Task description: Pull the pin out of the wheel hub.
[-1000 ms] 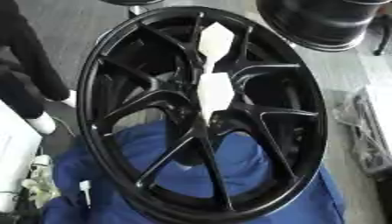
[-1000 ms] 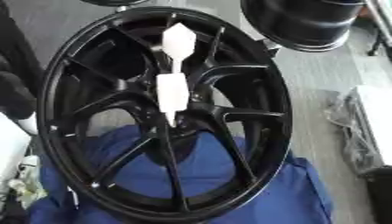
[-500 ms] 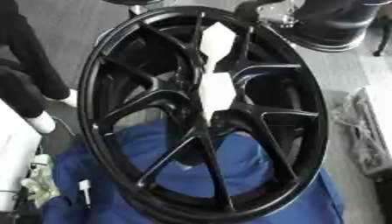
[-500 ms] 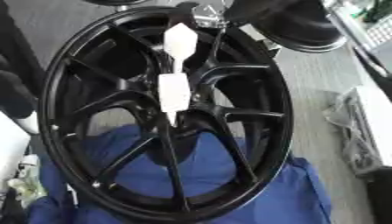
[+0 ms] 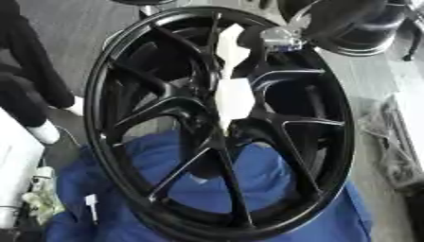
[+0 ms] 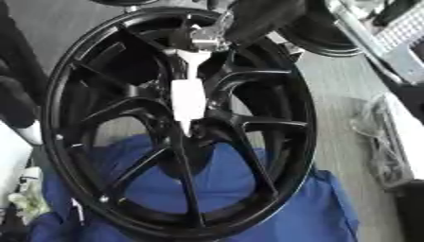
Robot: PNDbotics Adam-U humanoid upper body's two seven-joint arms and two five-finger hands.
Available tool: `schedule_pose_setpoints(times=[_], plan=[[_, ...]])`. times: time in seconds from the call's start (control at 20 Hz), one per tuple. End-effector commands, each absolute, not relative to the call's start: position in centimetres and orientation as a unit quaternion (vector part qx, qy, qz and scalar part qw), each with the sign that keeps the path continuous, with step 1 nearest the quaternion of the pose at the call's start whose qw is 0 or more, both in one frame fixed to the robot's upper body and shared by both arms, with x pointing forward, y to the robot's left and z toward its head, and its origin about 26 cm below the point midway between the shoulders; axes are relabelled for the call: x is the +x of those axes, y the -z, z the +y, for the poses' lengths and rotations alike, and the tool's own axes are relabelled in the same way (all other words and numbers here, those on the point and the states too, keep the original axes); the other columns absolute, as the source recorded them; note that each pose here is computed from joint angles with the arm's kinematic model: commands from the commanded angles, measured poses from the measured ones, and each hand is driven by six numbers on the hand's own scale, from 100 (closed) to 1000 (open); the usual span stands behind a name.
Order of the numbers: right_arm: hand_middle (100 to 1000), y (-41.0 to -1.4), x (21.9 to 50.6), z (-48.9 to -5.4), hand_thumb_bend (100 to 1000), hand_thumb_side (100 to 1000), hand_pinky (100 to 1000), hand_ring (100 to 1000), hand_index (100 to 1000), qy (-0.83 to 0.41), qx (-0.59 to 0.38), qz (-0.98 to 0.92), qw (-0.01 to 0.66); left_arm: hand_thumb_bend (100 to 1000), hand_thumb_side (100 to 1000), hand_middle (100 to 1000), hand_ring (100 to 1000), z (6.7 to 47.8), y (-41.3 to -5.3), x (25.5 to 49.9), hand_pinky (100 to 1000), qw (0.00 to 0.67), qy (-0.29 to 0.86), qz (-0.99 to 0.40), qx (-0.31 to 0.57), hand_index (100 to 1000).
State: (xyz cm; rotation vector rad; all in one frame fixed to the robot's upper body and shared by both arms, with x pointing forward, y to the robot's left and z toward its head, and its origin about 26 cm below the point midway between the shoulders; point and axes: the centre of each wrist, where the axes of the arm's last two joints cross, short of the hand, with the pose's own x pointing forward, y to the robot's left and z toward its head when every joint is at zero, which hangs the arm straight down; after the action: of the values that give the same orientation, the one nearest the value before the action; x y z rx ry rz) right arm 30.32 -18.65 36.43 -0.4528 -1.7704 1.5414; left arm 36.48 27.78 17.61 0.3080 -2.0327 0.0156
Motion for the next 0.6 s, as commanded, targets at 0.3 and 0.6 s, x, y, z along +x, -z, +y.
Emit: schedule_pose_setpoints(times=[0.3,0.6], plan=[[606,-36.40,30.03,-18.32,496,428,735,610,790,-0.623,-0.174,-0.667,0.370,100,828,615,770,28.22,-18.34,36.41,623,0.506,0.004,-0.851,0.138,647],[582,-36.25,29.65,-18.12,505,430,718,579,777,-0.636,-0.164,-0.658,0.367,100,828,616,770,28.25,-18.31,36.41,623,0.507,0.005,-0.851,0.138,647]])
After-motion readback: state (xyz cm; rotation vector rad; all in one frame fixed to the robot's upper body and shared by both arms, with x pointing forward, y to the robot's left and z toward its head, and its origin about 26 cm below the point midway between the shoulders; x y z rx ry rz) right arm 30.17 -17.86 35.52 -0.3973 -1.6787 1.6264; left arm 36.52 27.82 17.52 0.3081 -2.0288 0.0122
